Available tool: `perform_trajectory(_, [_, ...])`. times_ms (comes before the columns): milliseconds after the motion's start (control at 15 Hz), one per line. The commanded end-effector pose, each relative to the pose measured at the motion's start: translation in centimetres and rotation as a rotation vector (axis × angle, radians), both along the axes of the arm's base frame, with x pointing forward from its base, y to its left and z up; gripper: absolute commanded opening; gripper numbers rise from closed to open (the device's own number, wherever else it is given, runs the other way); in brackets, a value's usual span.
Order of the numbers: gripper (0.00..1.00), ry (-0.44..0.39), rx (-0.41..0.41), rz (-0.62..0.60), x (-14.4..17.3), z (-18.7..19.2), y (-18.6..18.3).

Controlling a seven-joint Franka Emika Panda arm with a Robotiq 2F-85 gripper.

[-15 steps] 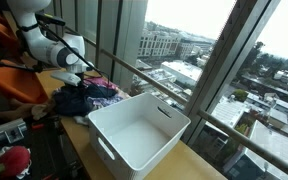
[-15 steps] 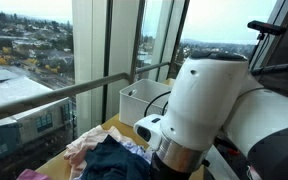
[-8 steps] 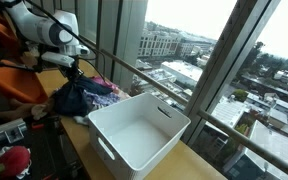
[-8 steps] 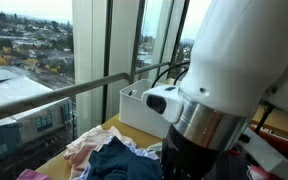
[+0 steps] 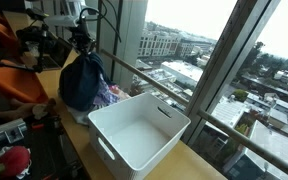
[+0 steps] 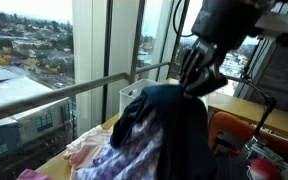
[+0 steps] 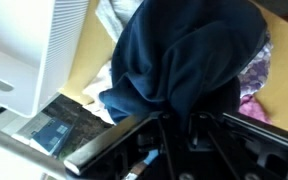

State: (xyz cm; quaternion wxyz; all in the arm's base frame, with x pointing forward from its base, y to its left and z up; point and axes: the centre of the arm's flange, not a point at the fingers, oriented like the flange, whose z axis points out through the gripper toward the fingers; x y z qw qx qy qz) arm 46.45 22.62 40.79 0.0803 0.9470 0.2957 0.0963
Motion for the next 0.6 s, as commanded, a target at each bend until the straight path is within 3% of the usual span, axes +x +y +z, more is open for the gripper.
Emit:
perform_trajectory(0, [0.04,-0.082,-0.048,-0.047,2.3,7.6,-5.9])
perform_trajectory(333, [0.04,-0.200,-0.076,-0.138,4.8,17.7,-13.9])
perform_trajectory(533, [0.04,-0.290,-0.080,-0.193,4.9,24.8,-17.7])
